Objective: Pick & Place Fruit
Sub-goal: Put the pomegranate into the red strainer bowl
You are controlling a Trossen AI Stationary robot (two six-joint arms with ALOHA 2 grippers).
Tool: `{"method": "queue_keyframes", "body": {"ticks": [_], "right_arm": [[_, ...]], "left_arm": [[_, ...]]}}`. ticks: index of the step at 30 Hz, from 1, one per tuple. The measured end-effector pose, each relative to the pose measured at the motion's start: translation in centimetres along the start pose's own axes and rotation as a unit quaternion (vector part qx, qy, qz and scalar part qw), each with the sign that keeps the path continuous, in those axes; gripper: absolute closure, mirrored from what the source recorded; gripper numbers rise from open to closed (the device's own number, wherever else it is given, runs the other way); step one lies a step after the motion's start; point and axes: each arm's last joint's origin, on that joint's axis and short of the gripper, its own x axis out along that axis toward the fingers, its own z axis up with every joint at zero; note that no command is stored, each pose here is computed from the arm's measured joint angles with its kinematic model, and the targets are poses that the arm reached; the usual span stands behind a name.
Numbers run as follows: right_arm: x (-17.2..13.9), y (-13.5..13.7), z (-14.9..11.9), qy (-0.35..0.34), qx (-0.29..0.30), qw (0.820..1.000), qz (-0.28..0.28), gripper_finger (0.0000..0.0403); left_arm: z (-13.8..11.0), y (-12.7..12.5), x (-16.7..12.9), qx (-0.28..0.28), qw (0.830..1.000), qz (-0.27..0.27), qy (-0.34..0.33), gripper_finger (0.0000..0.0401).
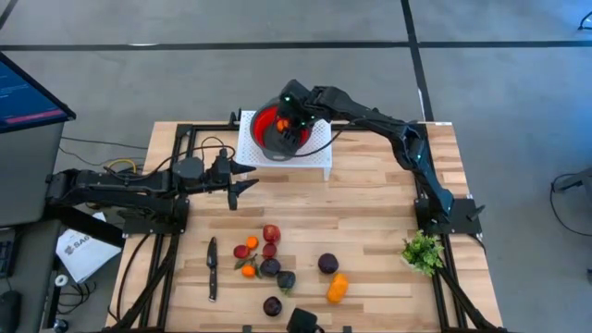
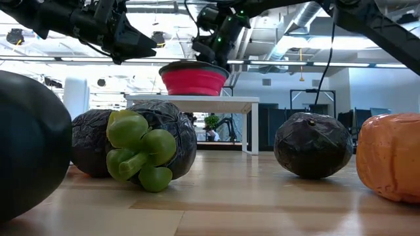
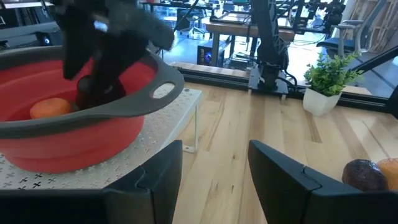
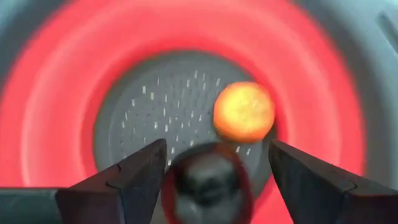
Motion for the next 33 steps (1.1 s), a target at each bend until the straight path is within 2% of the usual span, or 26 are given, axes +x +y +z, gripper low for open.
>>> {"method": "queue_keyframes", "body": {"ticks": [5, 9, 13, 17, 22, 26, 30, 33], "right_arm": [[-3.3, -0.2, 0.8, -0.052, -0.001, 0.999, -0.010, 0.0126], [-6.7, 0.2, 1.8, -0.116, -0.022, 0.992, -0.054, 0.0126], [-10.3, 2.6, 2.1, -0.161, -0.062, 0.982, -0.082, 0.0127], [-11.4, 6.4, 1.2, -0.139, -0.104, 0.983, -0.062, 0.0128], [-11.1, 12.0, -0.9, -0.087, -0.124, 0.980, -0.128, 0.0129], [-10.8, 16.5, -4.0, -0.066, -0.125, 0.972, -0.189, 0.0129], [-12.4, 19.8, -7.6, -0.091, -0.084, 0.973, -0.196, 0.0129], [-11.7, 21.6, -11.0, -0.080, -0.051, 0.978, -0.188, 0.0129]], "left_arm": [[0.0, 0.0, 0.0, 0.000, 1.000, 0.000, 0.000, 0.0225], [0.0, 0.0, 0.0, 0.000, 1.000, -0.002, 0.002, 0.0225], [-0.1, -0.1, 0.0, -0.010, 1.000, -0.004, 0.003, 0.0225], [-0.5, -0.4, -0.1, -0.009, 1.000, -0.014, 0.024, 0.0225], [-1.0, -1.1, -0.3, 0.000, 0.998, -0.043, 0.053, 0.0225], [-1.4, -1.6, -0.6, 0.010, 0.996, -0.060, 0.072, 0.0225], [-1.6, -2.0, -1.1, 0.015, 0.992, -0.090, 0.088, 0.0225], [-1.8, -2.4, -1.3, 0.009, 0.985, -0.138, 0.105, 0.0225]]}}
